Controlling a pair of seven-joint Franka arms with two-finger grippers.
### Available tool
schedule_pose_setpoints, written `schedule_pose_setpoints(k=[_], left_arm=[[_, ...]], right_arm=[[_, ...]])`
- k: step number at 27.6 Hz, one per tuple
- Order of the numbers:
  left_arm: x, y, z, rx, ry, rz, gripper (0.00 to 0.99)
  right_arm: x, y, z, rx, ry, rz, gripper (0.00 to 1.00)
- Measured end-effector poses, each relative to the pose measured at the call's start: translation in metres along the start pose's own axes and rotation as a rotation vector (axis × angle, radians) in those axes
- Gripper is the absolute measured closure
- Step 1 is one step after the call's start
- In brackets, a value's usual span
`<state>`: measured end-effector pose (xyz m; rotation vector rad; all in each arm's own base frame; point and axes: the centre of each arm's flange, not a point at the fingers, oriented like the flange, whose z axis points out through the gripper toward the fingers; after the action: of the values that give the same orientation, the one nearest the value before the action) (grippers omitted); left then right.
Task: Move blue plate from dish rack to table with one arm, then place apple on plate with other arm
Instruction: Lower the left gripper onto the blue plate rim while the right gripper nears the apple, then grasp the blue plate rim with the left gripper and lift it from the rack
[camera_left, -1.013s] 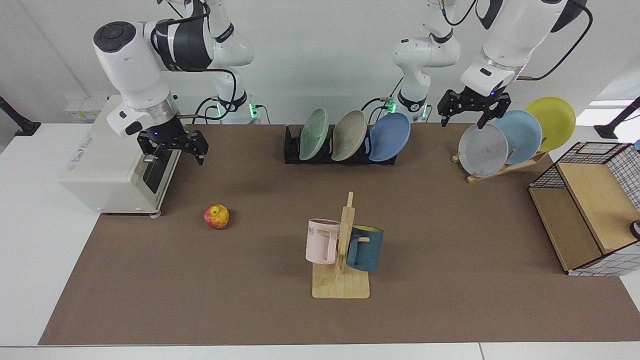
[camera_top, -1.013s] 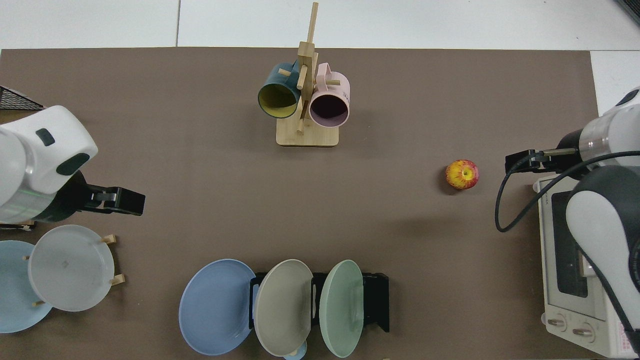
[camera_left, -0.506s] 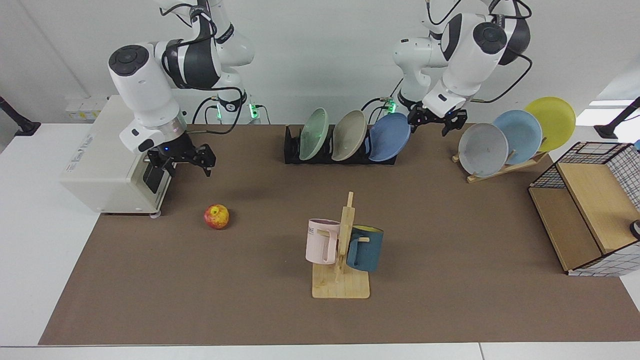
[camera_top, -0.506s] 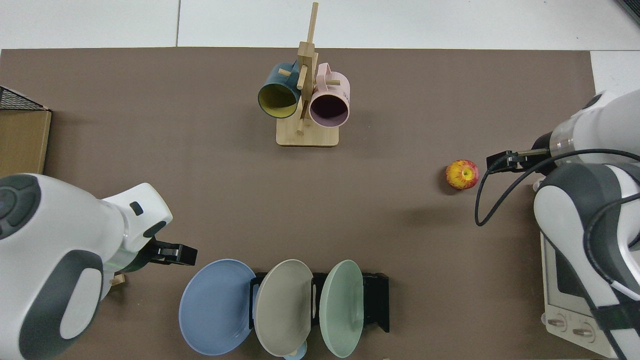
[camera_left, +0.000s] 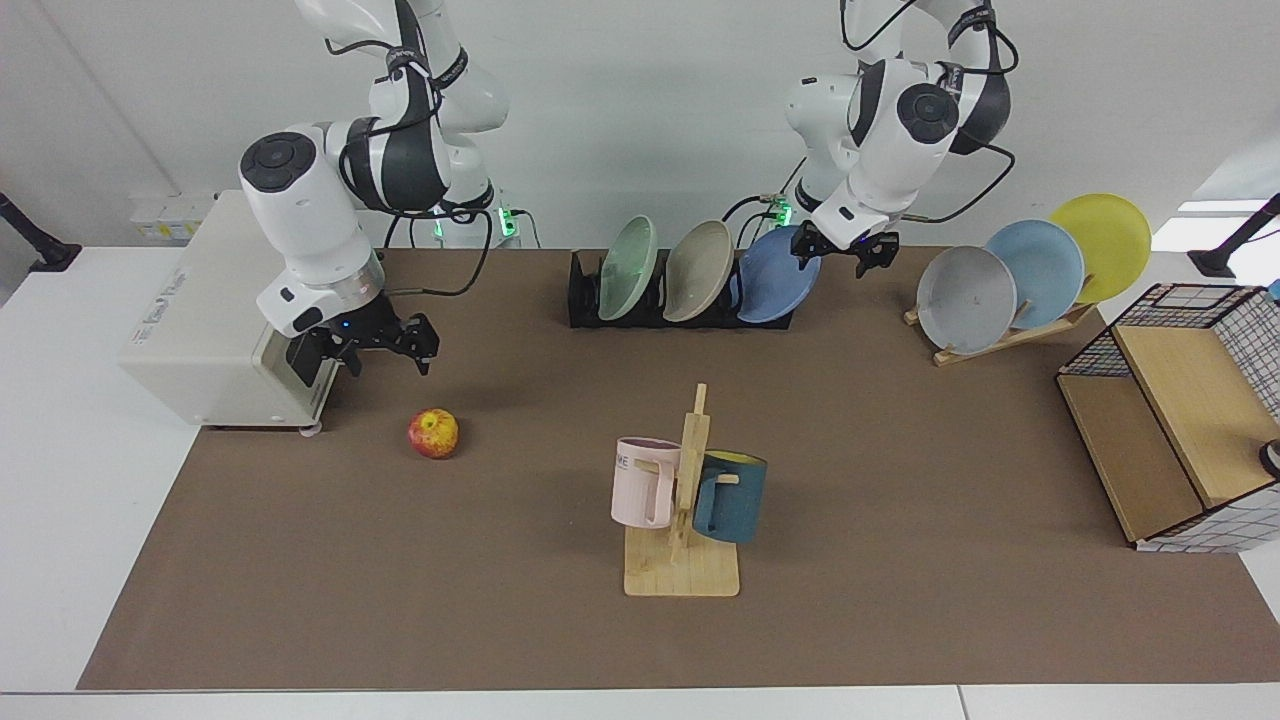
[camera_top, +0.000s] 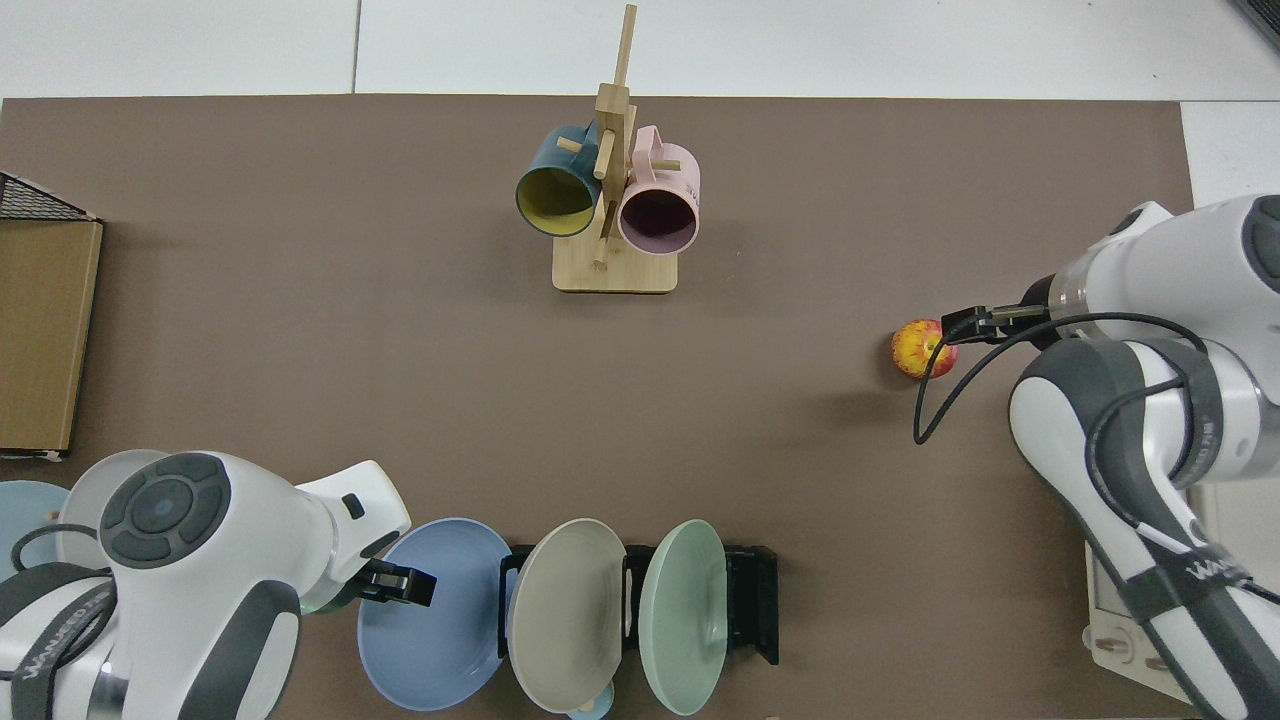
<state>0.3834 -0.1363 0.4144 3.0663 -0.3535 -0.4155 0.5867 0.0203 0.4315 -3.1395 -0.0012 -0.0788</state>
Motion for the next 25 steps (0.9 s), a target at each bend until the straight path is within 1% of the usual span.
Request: schedule_pose_setpoints(k=[2, 5, 7, 9, 10, 12, 13, 14, 15, 16, 17, 18, 19, 21, 25], left_arm=[[-0.003, 0.002, 0.003, -0.004, -0.004, 0.0, 0.013], [-0.006, 0.005, 0.004, -0.008, -0.009, 0.004, 0.079], [-0.008, 0.008, 0.005, -0.01, -0.017, 0.008, 0.079], [-0.01, 0.012, 0.006, -0.008, -0.022, 0.013, 0.194], [-0.011, 0.013, 0.006, -0.007, -0.024, 0.016, 0.225], [-0.013, 0.015, 0.006, -0.004, -0.028, 0.019, 0.348], [-0.013, 0.016, 0.006, -0.003, -0.028, 0.021, 0.463], [-0.013, 0.017, 0.006, -0.001, -0.028, 0.023, 0.515], [-0.014, 0.018, 0.006, 0.0, -0.028, 0.025, 0.599], [-0.014, 0.019, 0.006, 0.002, -0.028, 0.027, 0.656], [-0.014, 0.02, 0.006, 0.003, -0.027, 0.029, 0.687], [-0.014, 0.02, 0.006, 0.004, -0.027, 0.03, 0.74], [-0.014, 0.021, 0.005, 0.005, -0.025, 0.03, 0.85], [-0.015, 0.02, 0.002, 0.004, -0.017, 0.029, 0.872], [-0.014, 0.02, -0.007, 0.014, -0.006, 0.033, 0.872]], right_arm=[[0.002, -0.003, 0.006, 0.001, 0.004, -0.004, 0.0], [0.005, -0.007, 0.015, 0.001, 0.006, -0.012, 0.0], [0.007, -0.011, 0.022, 0.002, 0.009, -0.018, 0.0], [0.01, -0.015, 0.028, 0.003, 0.018, -0.023, 0.0], [0.011, -0.017, 0.032, 0.003, 0.022, -0.026, 0.0], [0.013, -0.022, 0.04, 0.004, 0.026, -0.035, 0.0], [0.014, -0.025, 0.045, 0.004, 0.027, -0.039, 0.0], [0.015, -0.027, 0.05, 0.005, 0.026, -0.043, 0.0], [0.016, -0.029, 0.054, 0.005, 0.026, -0.046, 0.0], [0.017, -0.03, 0.059, 0.005, 0.023, -0.048, 0.0], [0.017, -0.031, 0.063, 0.004, 0.019, -0.049, 0.0], [0.018, -0.031, 0.067, 0.004, 0.015, -0.049, 0.0], [0.018, -0.031, 0.072, 0.004, 0.008, -0.048, 0.0], [0.018, -0.029, 0.08, 0.002, -0.003, -0.045, 0.0], [0.02, -0.023, 0.094, 0.0, -0.01, -0.049, 0.0]])
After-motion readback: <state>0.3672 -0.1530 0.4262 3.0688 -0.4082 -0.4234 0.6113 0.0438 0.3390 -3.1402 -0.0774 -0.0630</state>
